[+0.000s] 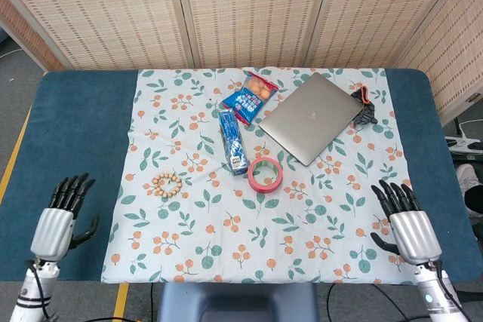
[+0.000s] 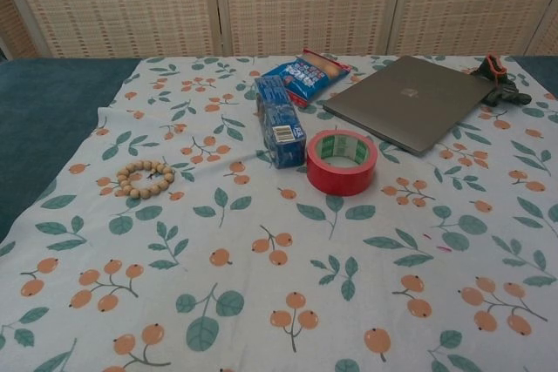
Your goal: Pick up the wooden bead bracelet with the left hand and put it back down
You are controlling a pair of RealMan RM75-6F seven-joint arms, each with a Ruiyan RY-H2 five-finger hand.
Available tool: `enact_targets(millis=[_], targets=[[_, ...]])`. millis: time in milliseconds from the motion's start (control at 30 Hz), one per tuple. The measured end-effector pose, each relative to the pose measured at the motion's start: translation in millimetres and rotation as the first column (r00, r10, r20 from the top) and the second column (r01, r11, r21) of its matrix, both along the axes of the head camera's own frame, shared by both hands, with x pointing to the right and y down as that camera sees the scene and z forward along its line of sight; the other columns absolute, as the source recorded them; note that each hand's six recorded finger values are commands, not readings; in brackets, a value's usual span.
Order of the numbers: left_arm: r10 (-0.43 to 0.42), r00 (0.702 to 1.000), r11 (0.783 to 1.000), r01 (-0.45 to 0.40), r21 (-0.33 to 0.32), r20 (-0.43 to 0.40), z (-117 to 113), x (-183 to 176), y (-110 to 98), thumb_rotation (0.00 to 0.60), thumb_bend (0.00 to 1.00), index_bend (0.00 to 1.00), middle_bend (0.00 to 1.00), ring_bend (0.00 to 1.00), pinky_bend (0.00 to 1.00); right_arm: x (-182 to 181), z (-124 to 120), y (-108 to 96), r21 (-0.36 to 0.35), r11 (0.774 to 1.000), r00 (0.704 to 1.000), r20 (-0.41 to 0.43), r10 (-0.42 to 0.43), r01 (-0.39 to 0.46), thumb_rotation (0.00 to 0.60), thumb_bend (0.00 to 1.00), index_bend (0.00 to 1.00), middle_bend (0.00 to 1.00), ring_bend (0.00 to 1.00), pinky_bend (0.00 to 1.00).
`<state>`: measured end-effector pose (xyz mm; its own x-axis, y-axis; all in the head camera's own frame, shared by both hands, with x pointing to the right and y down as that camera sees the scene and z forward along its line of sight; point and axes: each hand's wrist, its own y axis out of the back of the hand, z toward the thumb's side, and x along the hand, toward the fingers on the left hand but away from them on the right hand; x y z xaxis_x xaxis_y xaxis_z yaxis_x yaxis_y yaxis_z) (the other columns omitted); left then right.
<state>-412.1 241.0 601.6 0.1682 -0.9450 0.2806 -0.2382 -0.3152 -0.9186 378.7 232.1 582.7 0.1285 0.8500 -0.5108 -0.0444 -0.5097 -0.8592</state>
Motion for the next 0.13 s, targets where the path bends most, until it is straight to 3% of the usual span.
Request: enact_targets(millis=[133], targets=[[0.015, 0.996, 0.999, -0.011, -0.039, 0.086, 2.1, -12.7, 10.7, 0.6, 0.45, 0.06, 0.01, 0.0, 0.03, -2.5, 0.7, 1.4, -0.001, 1.0, 1.0, 0.001, -0.008, 0.008, 0.557, 0.15, 0.0, 0.0, 0.0, 0.0]])
